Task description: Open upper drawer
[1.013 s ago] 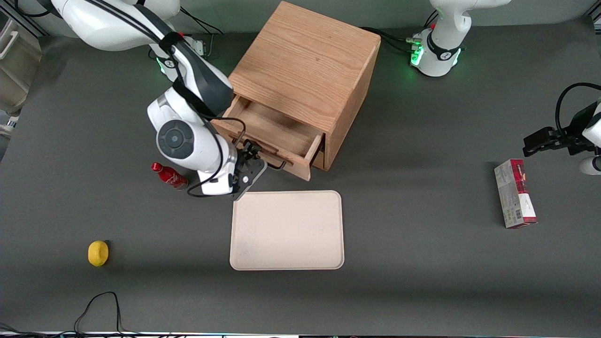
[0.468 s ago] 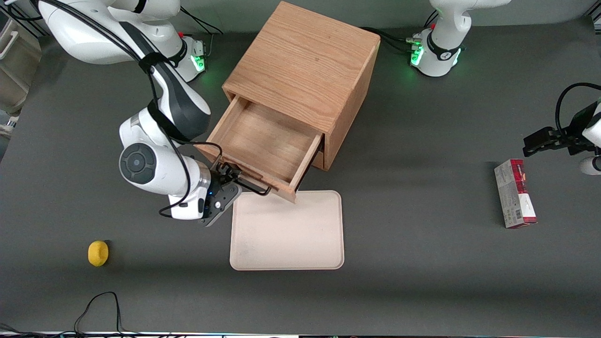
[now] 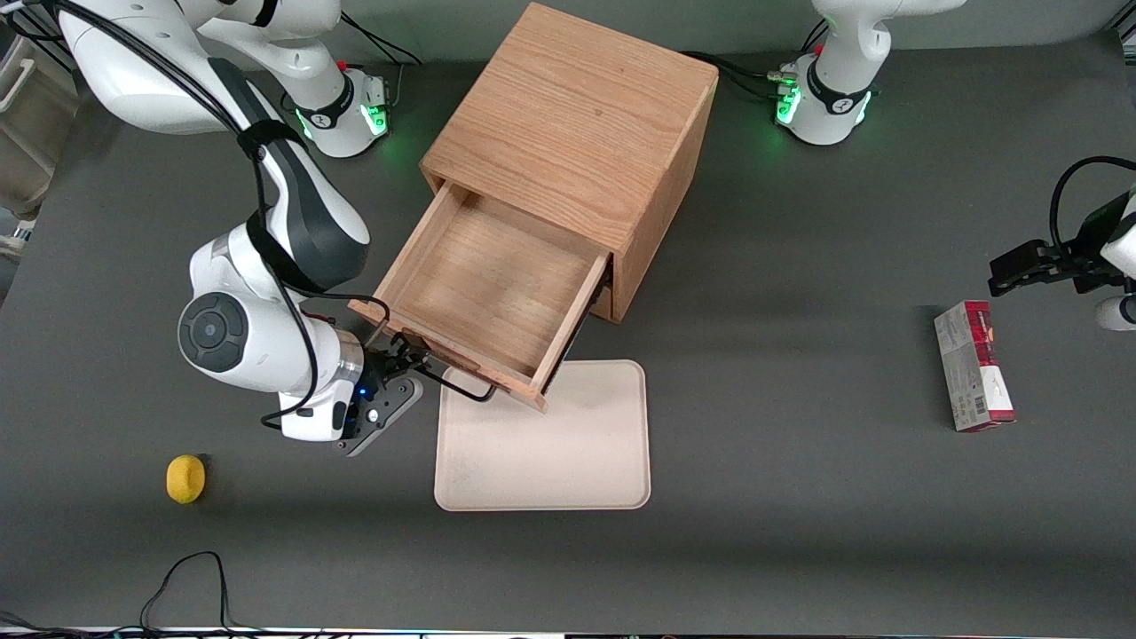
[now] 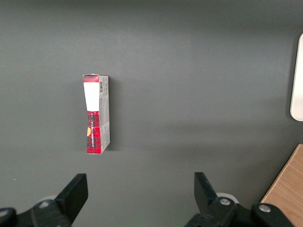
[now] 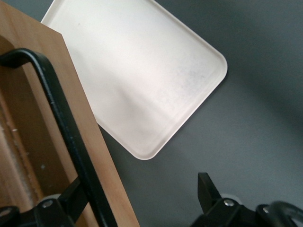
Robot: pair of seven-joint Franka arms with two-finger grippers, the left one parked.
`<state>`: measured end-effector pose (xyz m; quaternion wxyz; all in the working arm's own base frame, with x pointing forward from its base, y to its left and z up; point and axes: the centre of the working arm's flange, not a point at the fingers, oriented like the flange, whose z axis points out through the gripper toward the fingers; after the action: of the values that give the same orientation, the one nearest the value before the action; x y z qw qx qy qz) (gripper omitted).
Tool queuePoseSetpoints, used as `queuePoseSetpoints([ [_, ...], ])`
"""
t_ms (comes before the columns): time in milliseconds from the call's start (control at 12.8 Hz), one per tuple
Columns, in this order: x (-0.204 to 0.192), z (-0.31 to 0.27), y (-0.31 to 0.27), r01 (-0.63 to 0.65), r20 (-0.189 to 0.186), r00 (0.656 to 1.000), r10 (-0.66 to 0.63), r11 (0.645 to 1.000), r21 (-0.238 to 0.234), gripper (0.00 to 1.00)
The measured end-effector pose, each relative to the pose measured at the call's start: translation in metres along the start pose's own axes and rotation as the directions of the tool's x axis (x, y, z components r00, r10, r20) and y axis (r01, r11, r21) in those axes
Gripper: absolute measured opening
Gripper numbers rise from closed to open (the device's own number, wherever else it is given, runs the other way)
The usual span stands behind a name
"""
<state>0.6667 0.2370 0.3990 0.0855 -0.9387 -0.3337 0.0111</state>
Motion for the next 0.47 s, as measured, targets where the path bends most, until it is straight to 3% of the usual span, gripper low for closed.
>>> queuePoseSetpoints([
  [312, -0.027, -0.069, 0.016, -0.051, 0.05, 0.997, 0.052, 0.998, -0.034, 1.0],
  [468, -0.074, -0.132, 0.043, -0.194, 0.053, 0.979, 0.196, 0.98, -0.052, 1.0],
])
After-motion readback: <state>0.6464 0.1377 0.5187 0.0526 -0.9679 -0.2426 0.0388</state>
